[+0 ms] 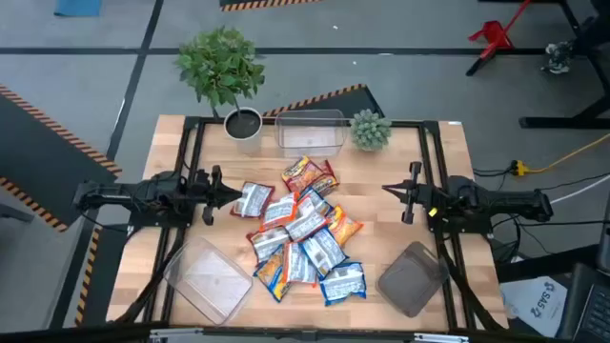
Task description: Sort Maruchan noodles
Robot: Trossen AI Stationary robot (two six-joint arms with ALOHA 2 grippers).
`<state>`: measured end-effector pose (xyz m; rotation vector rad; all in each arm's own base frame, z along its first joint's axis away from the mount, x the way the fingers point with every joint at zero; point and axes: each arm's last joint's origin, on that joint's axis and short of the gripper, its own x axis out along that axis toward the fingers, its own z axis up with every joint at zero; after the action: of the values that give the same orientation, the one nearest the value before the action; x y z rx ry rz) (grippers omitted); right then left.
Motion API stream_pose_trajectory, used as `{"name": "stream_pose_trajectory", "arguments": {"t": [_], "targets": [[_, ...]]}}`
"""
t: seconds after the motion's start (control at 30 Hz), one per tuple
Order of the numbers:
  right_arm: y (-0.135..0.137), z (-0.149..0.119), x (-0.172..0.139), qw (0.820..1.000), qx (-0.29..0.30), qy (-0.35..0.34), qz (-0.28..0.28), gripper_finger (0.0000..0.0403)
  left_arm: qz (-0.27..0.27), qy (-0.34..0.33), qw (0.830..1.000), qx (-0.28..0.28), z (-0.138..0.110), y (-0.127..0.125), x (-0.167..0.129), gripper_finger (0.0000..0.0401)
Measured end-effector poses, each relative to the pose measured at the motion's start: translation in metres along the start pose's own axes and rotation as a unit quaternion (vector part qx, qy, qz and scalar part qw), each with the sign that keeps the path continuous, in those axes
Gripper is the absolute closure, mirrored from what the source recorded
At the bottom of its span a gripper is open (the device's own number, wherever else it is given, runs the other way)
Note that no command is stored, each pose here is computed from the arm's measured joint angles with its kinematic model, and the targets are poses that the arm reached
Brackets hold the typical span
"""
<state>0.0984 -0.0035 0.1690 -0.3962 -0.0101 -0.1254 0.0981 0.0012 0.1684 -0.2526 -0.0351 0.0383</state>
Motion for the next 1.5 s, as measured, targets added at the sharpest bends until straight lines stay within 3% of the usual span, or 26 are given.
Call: {"name": "stream_pose_trajectory", "arguments": {"t": [1.13, 1.27, 1.43, 1.5], "targets": [[0.0, 0.0001, 0.0, 1.0, 0.0, 0.0, 0.0, 0.0403, 0.0, 0.0, 1.0, 0.0, -0.0001, 0.0, 0.0, 0.0377], [-0.0022, 0.001, -0.0001, 1.0, 0.002, 0.003, -0.03, 0.0403, 0.0, 0.0, 1.0, 0.0, 0.0, 0.0, 0.0, 0.0377], [-0.0057, 0.0073, -0.0005, 0.997, 0.052, -0.029, -0.054, 0.0403, 0.0, 0.0, 1.0, 0.0, 0.0, 0.0, 0.0, 0.0377], [-0.0082, 0.0094, -0.001, 0.989, 0.121, -0.04, -0.081, 0.0403, 0.001, 0.0, 1.0, 0.0, 0.0001, 0.0, 0.0, 0.0377]]}}
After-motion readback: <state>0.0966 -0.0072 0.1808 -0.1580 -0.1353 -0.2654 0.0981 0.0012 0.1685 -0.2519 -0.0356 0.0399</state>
